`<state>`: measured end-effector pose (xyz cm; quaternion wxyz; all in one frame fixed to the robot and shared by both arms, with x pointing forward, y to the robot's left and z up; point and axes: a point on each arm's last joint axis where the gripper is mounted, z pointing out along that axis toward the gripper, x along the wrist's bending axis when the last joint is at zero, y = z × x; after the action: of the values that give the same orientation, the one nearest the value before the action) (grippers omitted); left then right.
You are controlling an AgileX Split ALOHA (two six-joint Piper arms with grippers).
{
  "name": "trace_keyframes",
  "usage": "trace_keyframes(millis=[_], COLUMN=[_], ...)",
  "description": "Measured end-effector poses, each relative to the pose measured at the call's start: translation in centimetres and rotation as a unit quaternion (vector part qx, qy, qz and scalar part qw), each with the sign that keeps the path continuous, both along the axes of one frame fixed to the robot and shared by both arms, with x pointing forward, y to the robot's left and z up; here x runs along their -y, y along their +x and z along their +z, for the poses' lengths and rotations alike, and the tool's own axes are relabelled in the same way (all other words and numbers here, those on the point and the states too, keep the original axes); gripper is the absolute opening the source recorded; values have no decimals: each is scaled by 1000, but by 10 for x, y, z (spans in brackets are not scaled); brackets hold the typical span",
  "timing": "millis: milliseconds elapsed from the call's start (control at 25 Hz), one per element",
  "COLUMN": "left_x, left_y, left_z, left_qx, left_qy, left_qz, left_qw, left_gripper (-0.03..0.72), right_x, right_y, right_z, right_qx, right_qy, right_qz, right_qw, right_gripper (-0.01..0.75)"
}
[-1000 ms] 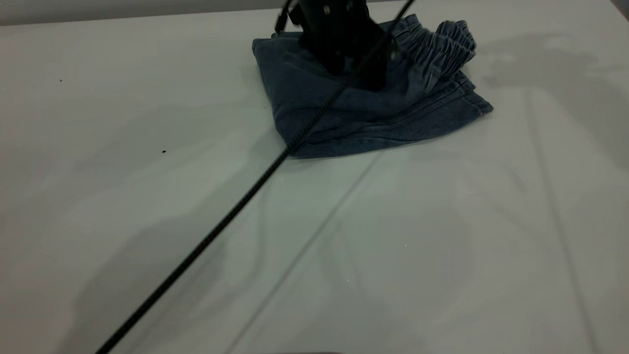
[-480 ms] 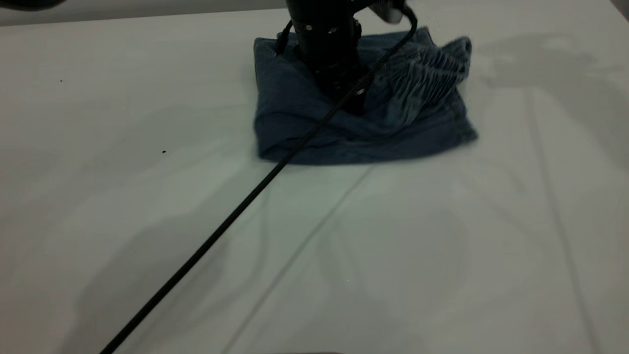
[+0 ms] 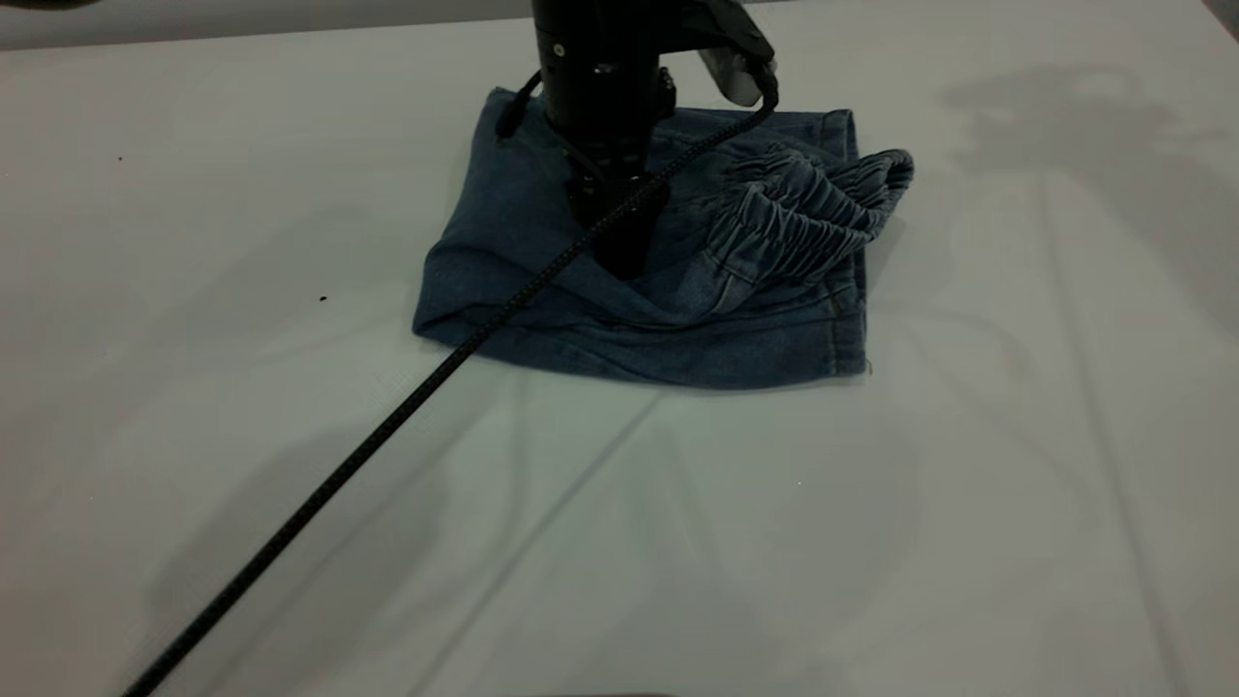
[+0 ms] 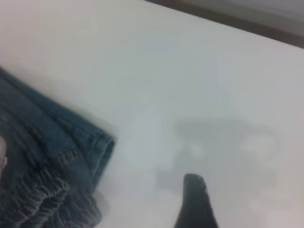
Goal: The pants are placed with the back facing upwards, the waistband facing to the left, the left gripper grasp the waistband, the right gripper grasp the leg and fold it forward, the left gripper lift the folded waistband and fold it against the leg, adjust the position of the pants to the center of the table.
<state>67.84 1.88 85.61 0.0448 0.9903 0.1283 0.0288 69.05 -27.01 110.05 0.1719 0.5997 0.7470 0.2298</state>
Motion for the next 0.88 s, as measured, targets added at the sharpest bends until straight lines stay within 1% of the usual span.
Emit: trace_keyframes(millis=[80, 240, 320, 520, 600, 720, 880], left_x=[0, -4, -9, -21, -25, -34, -49], left_y=[5, 12, 13, 10, 6, -5, -29], left_z=[17, 74, 99, 154, 179, 225, 289], left_qx=[26, 96, 127, 192, 214, 246, 280], left_qy=[0, -9, -10, -23, -36, -72, -138], left_qz=[19, 65, 95, 170, 188, 217, 272], left_qw=[999, 993, 987, 966, 958, 942, 910], left_gripper=[570, 570, 570, 570, 570, 570, 570], right_x=[0, 1, 0, -2, -3, -4, -4], right_y=[-6, -29, -44, -83, -99, -126, -170], right_z=[12, 45, 63, 103, 121, 148, 181], right_qx=[9, 24, 28, 40, 62, 96, 141], right_qy=[3, 10, 14, 38, 51, 72, 94], right_qz=[-3, -8, -7, -4, 0, -1, -8], right_qw=[1000, 1000, 999, 998, 997, 993, 985], right_gripper=[424, 424, 424, 423, 423, 423, 423])
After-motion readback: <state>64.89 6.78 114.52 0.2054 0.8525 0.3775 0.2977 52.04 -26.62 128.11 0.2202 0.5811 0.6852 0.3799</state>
